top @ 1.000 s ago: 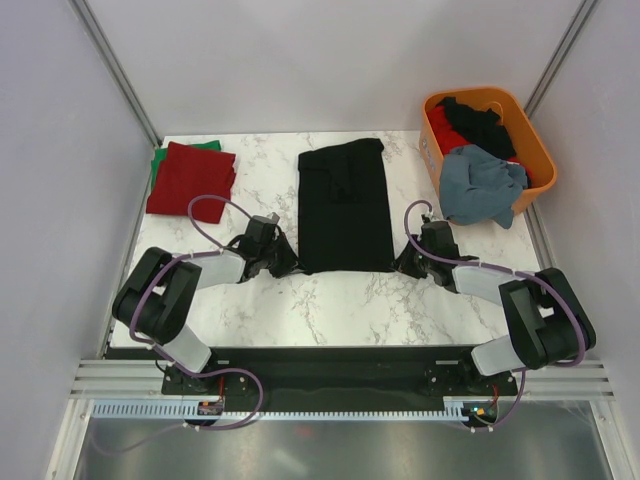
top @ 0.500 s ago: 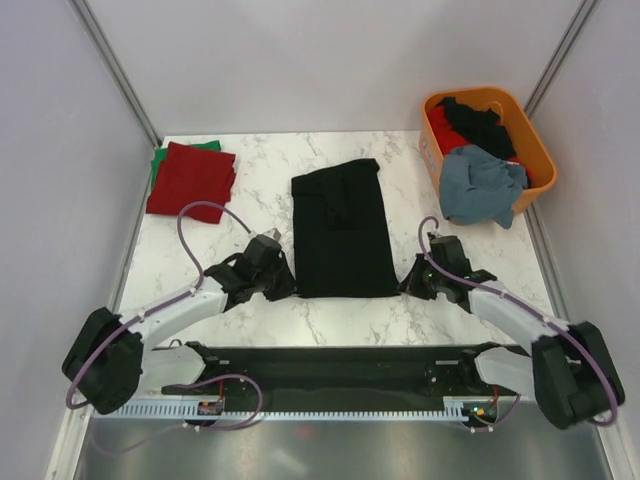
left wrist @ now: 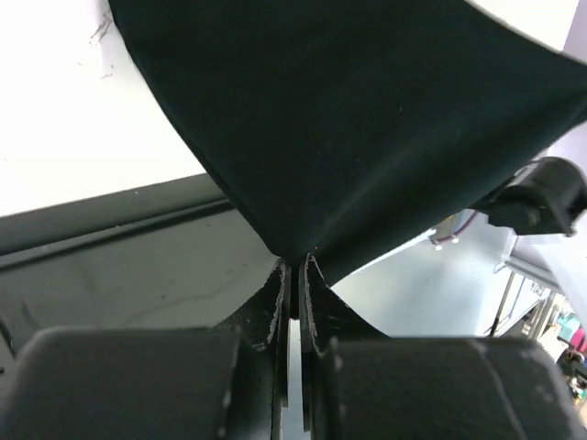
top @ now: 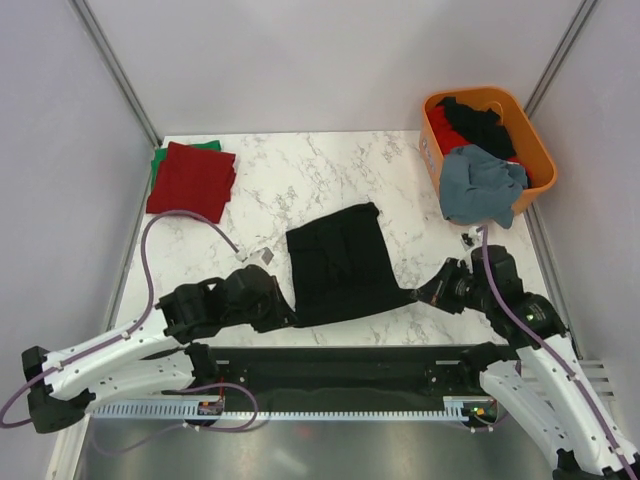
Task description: Fold and stack the t-shirts
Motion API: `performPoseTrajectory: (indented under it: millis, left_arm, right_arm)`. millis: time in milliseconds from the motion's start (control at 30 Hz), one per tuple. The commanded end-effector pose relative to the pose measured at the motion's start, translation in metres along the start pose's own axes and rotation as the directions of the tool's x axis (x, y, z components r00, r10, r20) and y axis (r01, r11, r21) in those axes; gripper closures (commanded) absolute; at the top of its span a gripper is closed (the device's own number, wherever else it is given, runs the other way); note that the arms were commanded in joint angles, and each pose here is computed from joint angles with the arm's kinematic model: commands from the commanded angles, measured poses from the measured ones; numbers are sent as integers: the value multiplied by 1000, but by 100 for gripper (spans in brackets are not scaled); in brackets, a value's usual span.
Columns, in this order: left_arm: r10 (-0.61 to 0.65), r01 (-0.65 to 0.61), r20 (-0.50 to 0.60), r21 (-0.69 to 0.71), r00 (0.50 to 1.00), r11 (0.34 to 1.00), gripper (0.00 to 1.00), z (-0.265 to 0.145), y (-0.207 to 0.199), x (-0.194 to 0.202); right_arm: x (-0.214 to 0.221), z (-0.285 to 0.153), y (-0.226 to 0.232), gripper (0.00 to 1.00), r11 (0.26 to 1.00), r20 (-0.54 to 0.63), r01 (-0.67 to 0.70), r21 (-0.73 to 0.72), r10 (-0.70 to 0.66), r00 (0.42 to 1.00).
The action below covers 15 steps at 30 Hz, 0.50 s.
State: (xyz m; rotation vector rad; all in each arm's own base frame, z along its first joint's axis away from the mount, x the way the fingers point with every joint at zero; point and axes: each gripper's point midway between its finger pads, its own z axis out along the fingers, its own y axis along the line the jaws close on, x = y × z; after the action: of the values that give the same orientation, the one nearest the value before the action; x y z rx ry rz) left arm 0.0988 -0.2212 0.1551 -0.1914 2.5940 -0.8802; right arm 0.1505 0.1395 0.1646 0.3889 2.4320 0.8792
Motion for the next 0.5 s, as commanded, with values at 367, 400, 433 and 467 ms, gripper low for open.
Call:
performPoseTrajectory:
  millis: [367,400,433,467]
  left_arm:
    - [129,-61,292,-230,948,971,96,-52,-27,-91]
    - [133,-60,297,-243,945,968,96,-51,-25,-95]
    - [142,-63,298,-261,944,963,96,-47,-23,-98]
    - [146,-64,308,-262,940,963,96,-45,-25,-104]
  right_arm:
    - [-70,-22,33,100,984,88,97,149,-110,990]
    - [-75,-19,33,100,981,92,104,165,-120,989]
    - [-85,-19,41,100,981,112,113,156,-131,985]
    - [-90,-16,41,100,978,112,125,167,-145,983]
